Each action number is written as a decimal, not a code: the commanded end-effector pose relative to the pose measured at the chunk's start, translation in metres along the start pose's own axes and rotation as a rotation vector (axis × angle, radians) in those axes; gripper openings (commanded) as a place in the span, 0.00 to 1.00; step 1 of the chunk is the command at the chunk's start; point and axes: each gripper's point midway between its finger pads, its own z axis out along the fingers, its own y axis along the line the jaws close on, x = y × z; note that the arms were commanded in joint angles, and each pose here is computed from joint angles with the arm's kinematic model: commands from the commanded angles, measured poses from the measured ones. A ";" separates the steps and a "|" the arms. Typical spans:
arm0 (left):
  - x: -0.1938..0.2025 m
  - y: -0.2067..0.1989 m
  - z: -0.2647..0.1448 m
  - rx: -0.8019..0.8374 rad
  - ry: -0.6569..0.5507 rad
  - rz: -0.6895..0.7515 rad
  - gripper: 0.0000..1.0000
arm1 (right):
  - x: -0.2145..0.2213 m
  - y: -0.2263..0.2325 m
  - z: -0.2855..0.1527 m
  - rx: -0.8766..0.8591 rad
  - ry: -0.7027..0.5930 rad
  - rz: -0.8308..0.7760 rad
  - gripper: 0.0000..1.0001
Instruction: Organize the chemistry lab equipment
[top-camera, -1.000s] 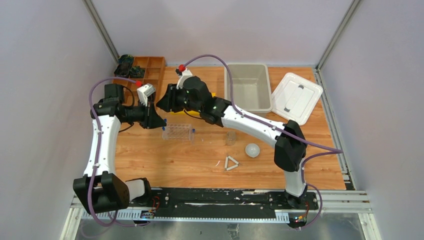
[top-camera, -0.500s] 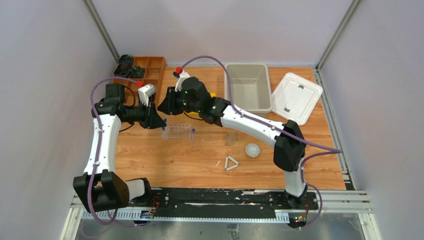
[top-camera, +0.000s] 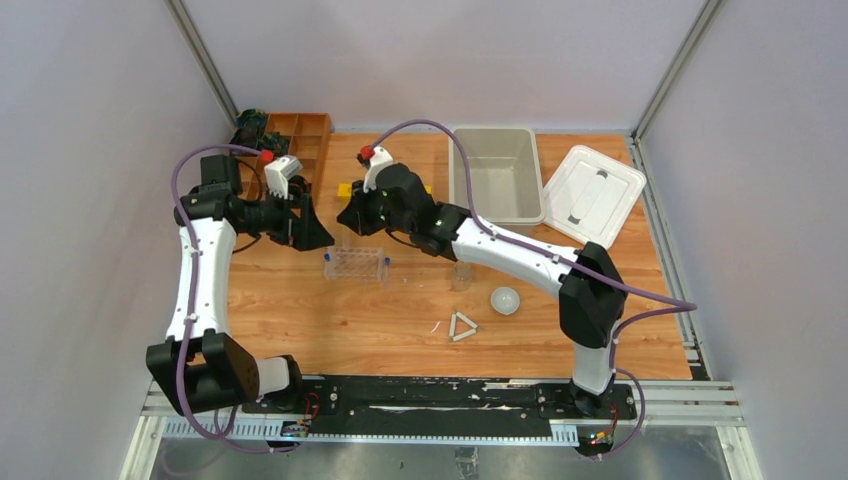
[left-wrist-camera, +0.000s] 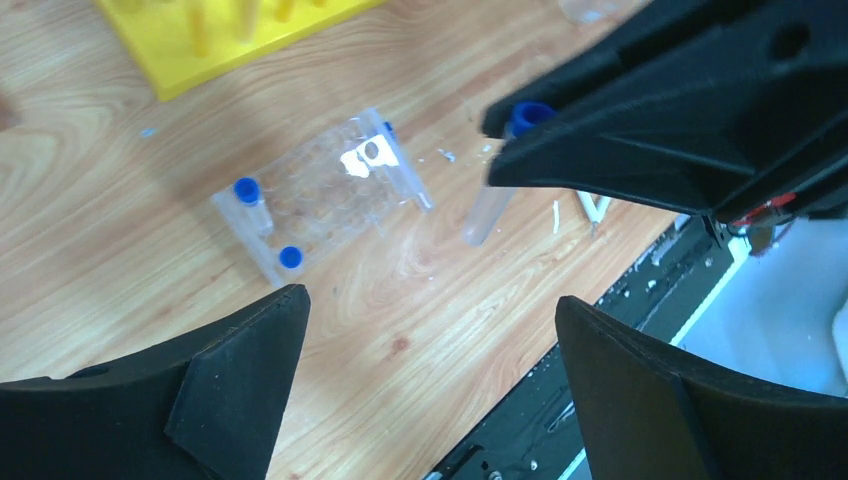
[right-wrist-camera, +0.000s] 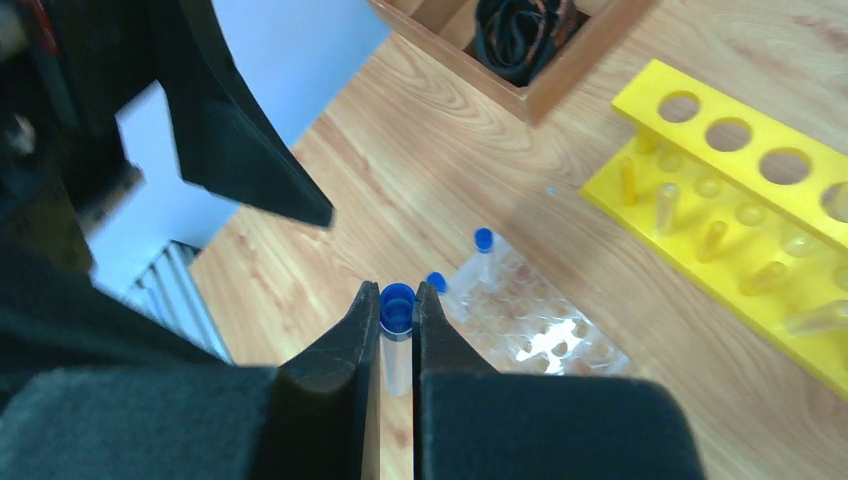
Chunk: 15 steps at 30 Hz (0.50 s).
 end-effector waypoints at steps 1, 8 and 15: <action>-0.015 0.026 -0.012 -0.098 -0.022 -0.068 1.00 | -0.013 -0.018 -0.006 0.022 -0.124 -0.162 0.00; -0.012 0.054 -0.020 -0.213 0.001 -0.136 1.00 | 0.022 -0.027 0.015 -0.043 -0.192 -0.342 0.00; -0.006 0.056 -0.018 -0.209 0.015 -0.138 1.00 | 0.047 -0.034 0.044 -0.056 -0.165 -0.378 0.00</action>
